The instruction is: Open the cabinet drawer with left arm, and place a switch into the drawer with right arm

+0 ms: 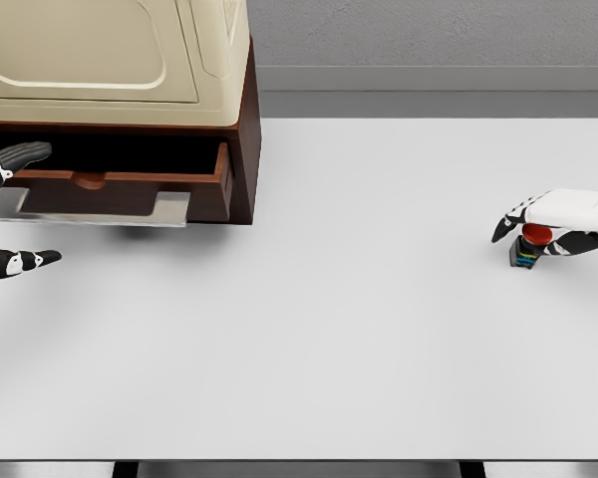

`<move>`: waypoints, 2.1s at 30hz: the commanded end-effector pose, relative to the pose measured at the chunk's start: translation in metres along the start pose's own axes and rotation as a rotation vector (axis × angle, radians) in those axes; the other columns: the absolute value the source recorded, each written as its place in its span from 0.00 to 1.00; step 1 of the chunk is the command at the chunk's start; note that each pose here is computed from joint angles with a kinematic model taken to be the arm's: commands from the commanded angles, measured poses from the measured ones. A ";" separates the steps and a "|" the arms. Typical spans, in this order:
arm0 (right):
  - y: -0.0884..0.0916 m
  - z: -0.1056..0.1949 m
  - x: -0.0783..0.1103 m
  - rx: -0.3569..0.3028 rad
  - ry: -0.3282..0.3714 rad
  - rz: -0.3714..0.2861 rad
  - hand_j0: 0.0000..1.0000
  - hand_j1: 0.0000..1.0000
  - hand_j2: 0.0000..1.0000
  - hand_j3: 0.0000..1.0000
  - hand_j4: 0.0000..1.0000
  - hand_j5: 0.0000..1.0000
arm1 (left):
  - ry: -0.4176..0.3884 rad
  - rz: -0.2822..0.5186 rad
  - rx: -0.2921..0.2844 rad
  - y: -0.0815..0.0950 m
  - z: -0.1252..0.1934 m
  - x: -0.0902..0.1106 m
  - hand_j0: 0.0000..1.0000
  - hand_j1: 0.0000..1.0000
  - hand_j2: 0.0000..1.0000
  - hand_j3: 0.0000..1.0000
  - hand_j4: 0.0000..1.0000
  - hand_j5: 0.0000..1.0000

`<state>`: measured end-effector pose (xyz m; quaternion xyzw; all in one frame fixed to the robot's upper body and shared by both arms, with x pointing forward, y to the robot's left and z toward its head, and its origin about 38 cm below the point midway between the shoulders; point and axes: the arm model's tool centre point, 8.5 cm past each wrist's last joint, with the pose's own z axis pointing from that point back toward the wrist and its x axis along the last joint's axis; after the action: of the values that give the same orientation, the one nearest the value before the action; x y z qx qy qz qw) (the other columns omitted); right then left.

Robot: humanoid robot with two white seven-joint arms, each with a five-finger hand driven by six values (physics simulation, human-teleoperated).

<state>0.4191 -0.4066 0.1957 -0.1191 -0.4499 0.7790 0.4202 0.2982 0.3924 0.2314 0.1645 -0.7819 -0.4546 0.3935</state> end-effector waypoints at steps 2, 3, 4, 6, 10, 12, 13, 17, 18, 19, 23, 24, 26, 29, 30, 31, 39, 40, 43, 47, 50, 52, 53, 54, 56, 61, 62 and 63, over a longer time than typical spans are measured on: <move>0.000 0.000 0.000 -0.003 0.000 -0.004 0.70 0.70 0.70 0.70 0.70 0.70 | -0.002 0.006 0.005 0.001 0.000 0.000 1.00 1.00 1.00 1.00 1.00 1.00; 0.000 0.001 0.000 -0.003 0.001 -0.004 0.69 0.69 0.69 0.69 0.69 0.69 | -0.002 0.006 0.005 0.001 0.000 0.000 1.00 1.00 1.00 1.00 1.00 1.00; -0.001 0.001 0.000 -0.003 0.000 -0.003 0.65 0.65 0.65 0.65 0.65 0.65 | -0.002 0.006 0.005 0.001 0.000 0.000 1.00 1.00 1.00 1.00 1.00 1.00; -0.001 0.001 0.000 -0.003 0.002 -0.003 0.56 0.56 0.56 0.56 0.56 0.56 | -0.002 0.006 0.005 0.001 0.000 0.000 1.00 1.00 1.00 1.00 1.00 1.00; -0.001 0.001 0.000 -0.004 0.001 -0.005 0.50 0.50 0.50 0.50 0.50 0.50 | -0.002 0.006 0.005 0.001 0.000 0.000 1.00 1.00 1.00 1.00 1.00 1.00; -0.001 0.001 0.000 -0.004 0.001 -0.005 0.50 0.50 0.50 0.50 0.50 0.50 | -0.002 0.006 0.005 0.001 0.000 0.000 1.00 1.00 1.00 1.00 1.00 1.00; -0.001 0.001 0.000 -0.004 0.001 -0.005 0.50 0.50 0.50 0.50 0.50 0.50 | -0.002 0.006 0.005 0.001 0.000 0.000 1.00 1.00 1.00 1.00 1.00 1.00; -0.001 0.002 -0.001 -0.002 0.004 -0.003 0.51 0.51 0.51 0.51 0.51 0.51 | -0.002 0.006 0.005 0.001 0.000 0.000 1.00 1.00 1.00 1.00 1.00 1.00; -0.001 0.003 -0.001 -0.004 0.004 -0.002 0.51 0.51 0.51 0.51 0.51 0.51 | -0.002 0.006 0.005 0.001 0.000 0.000 1.00 1.00 1.00 1.00 1.00 1.00; -0.001 0.003 -0.001 -0.004 0.004 -0.002 0.51 0.51 0.51 0.51 0.51 0.51 | -0.003 0.006 0.005 0.001 0.000 0.001 1.00 1.00 1.00 1.00 1.00 1.00; -0.004 0.004 0.000 -0.006 0.003 0.004 0.51 0.51 0.51 0.51 0.51 0.51 | -0.003 0.006 0.005 0.001 0.000 0.001 1.00 1.00 1.00 1.00 1.00 1.00; -0.004 0.004 0.000 -0.006 0.003 0.004 0.51 0.51 0.51 0.51 0.51 0.51 | -0.003 0.006 0.005 0.001 0.000 0.001 1.00 1.00 1.00 1.00 1.00 1.00; -0.004 0.004 0.002 -0.007 -0.001 0.008 0.51 0.51 0.51 0.51 0.51 0.51 | -0.002 0.006 0.005 0.001 0.000 0.000 1.00 1.00 1.00 1.00 1.00 1.00; -0.008 0.007 0.004 -0.008 -0.004 0.023 0.51 0.51 0.51 0.51 0.51 0.51 | -0.002 0.006 0.005 0.001 0.000 0.000 1.00 1.00 1.00 1.00 1.00 1.00; -0.011 0.007 0.007 -0.011 -0.008 0.032 0.51 0.51 0.51 0.51 0.51 0.51 | -0.002 0.006 0.005 0.001 0.000 0.000 1.00 1.00 1.00 1.00 1.00 1.00; -0.013 0.008 0.007 -0.015 -0.009 0.036 0.51 0.51 0.51 0.51 0.51 0.51 | -0.002 0.006 0.005 0.001 0.000 0.000 1.00 1.00 1.00 1.00 1.00 1.00; -0.031 0.008 0.017 -0.041 -0.028 0.080 0.51 0.51 0.51 0.51 0.51 0.51 | -0.002 0.006 0.005 0.001 0.000 0.000 1.00 1.00 1.00 1.00 1.00 1.00; -0.031 0.008 0.017 -0.043 -0.029 0.081 0.51 0.51 0.51 0.51 0.51 0.51 | -0.003 0.006 0.005 0.001 0.000 0.001 1.00 1.00 1.00 1.00 1.00 1.00; -0.039 0.007 0.022 -0.053 -0.039 0.100 0.51 0.51 0.51 0.51 0.51 0.51 | -0.002 0.006 0.005 0.001 0.000 0.000 1.00 1.00 1.00 1.00 1.00 1.00; -0.046 0.005 0.032 -0.064 -0.063 0.129 0.51 0.51 0.51 0.51 0.51 0.51 | -0.002 0.006 0.005 0.001 0.000 0.000 1.00 1.00 1.00 1.00 1.00 1.00; -0.056 0.005 0.039 -0.079 -0.080 0.154 0.51 0.51 0.51 0.51 0.51 0.51 | -0.002 0.006 0.005 0.001 0.000 0.000 1.00 1.00 1.00 1.00 1.00 1.00; -0.058 0.003 0.041 -0.086 -0.085 0.158 0.51 0.51 0.51 0.51 0.51 0.51 | -0.002 0.006 0.005 0.001 0.000 0.000 1.00 1.00 1.00 1.00 1.00 1.00; -0.062 0.003 0.045 -0.091 -0.094 0.169 0.51 0.51 0.51 0.51 0.51 0.51 | -0.002 0.006 0.005 0.001 0.000 0.000 1.00 1.00 1.00 1.00 1.00 1.00; -0.063 0.003 0.045 -0.093 -0.094 0.172 0.51 0.51 0.51 0.51 0.51 0.51 | -0.002 0.006 0.005 0.001 0.000 0.000 1.00 1.00 1.00 1.00 1.00 1.00; -0.064 0.002 0.049 -0.096 -0.106 0.182 0.51 0.51 0.51 0.51 0.51 0.51 | -0.003 0.006 0.005 0.001 0.000 0.001 1.00 1.00 1.00 1.00 1.00 1.00; -0.067 -0.002 0.058 -0.102 -0.128 0.196 0.51 0.51 0.51 0.51 0.51 0.51 | -0.002 0.006 0.005 0.001 0.000 0.000 1.00 1.00 1.00 1.00 1.00 1.00; -0.069 -0.002 0.058 -0.105 -0.130 0.200 0.51 0.51 0.51 0.51 0.51 0.51 | -0.003 0.006 0.005 0.001 0.000 0.001 1.00 1.00 1.00 1.00 1.00 1.00; -0.070 -0.005 0.060 -0.111 -0.138 0.201 0.51 0.51 0.51 0.51 0.51 0.51 | -0.003 0.006 0.005 0.001 0.000 0.001 1.00 1.00 1.00 1.00 1.00 1.00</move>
<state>0.4230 -0.3448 0.2606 -0.1359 -0.5010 0.7991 0.3034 0.2981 0.3923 0.2315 0.1645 -0.7820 -0.4546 0.3934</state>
